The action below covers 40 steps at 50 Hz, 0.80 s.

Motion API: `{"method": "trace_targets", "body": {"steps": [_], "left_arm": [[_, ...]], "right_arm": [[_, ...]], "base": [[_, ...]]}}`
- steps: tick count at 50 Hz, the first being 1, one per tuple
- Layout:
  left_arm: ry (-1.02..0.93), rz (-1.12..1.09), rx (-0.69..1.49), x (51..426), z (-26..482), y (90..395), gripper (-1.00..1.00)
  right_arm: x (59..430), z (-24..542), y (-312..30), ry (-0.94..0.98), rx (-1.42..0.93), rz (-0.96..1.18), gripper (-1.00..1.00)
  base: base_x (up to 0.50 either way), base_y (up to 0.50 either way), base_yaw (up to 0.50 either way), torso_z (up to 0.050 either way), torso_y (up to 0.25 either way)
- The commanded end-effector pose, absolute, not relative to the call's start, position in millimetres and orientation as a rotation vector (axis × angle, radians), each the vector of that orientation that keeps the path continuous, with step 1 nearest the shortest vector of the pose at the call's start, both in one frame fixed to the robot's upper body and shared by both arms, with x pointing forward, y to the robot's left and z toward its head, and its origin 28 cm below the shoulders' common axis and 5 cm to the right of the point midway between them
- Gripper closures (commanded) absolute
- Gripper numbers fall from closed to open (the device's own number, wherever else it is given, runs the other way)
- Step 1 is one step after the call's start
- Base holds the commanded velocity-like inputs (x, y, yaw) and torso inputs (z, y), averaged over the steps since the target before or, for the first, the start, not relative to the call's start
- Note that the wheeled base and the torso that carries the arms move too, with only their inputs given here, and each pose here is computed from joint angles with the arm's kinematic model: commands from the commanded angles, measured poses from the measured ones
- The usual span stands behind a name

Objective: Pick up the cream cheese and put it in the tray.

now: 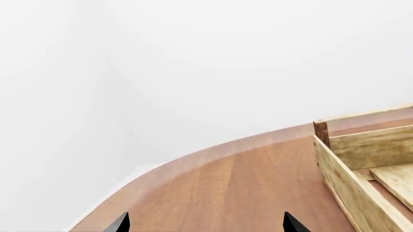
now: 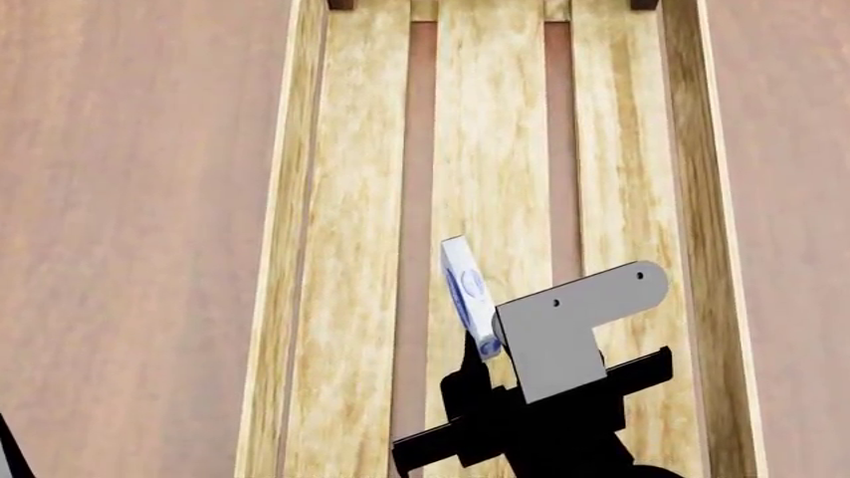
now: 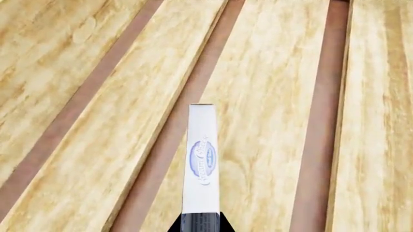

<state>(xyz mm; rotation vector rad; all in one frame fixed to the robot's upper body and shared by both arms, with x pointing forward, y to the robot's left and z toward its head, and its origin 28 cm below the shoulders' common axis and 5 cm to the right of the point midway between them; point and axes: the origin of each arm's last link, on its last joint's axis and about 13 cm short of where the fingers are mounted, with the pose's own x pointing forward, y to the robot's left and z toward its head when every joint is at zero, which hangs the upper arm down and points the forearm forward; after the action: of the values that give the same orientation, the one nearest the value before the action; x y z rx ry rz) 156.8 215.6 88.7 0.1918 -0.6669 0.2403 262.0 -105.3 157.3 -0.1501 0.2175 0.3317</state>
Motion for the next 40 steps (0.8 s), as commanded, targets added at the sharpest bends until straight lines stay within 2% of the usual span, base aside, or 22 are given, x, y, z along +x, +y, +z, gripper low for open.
{"method": "trace_targets", "body": {"steps": [1,4,5,24,40], "left_arm": [[-0.668,0.239,0.188,156,89,215,-1.00],[-0.666,0.238,0.188,156,89,215,-1.00],[-0.666,0.238,0.189,156,89,215,-1.00],[-0.667,0.237,0.191,156,89,215,-1.00],[-0.668,0.243,0.192,156,89,216,-1.00]], "right_arm": [[262,157,-106,0.212,-0.157,0.330,1.00],[262,155,-105,0.241,-0.205,0.336,1.00],[263,154,-105,0.243,-0.210,0.319,-1.00],[264,155,-106,0.242,-0.205,0.316,-1.00],[243,182,-105,0.162,-0.234,0.317,-1.00]], "base": [[0.00,0.00,0.00,0.000,0.000],[0.00,0.00,0.00,0.000,0.000],[0.00,0.00,0.00,0.000,0.000],[0.00,0.00,0.00,0.000,0.000],[0.00,0.00,0.00,0.000,0.000]]}}
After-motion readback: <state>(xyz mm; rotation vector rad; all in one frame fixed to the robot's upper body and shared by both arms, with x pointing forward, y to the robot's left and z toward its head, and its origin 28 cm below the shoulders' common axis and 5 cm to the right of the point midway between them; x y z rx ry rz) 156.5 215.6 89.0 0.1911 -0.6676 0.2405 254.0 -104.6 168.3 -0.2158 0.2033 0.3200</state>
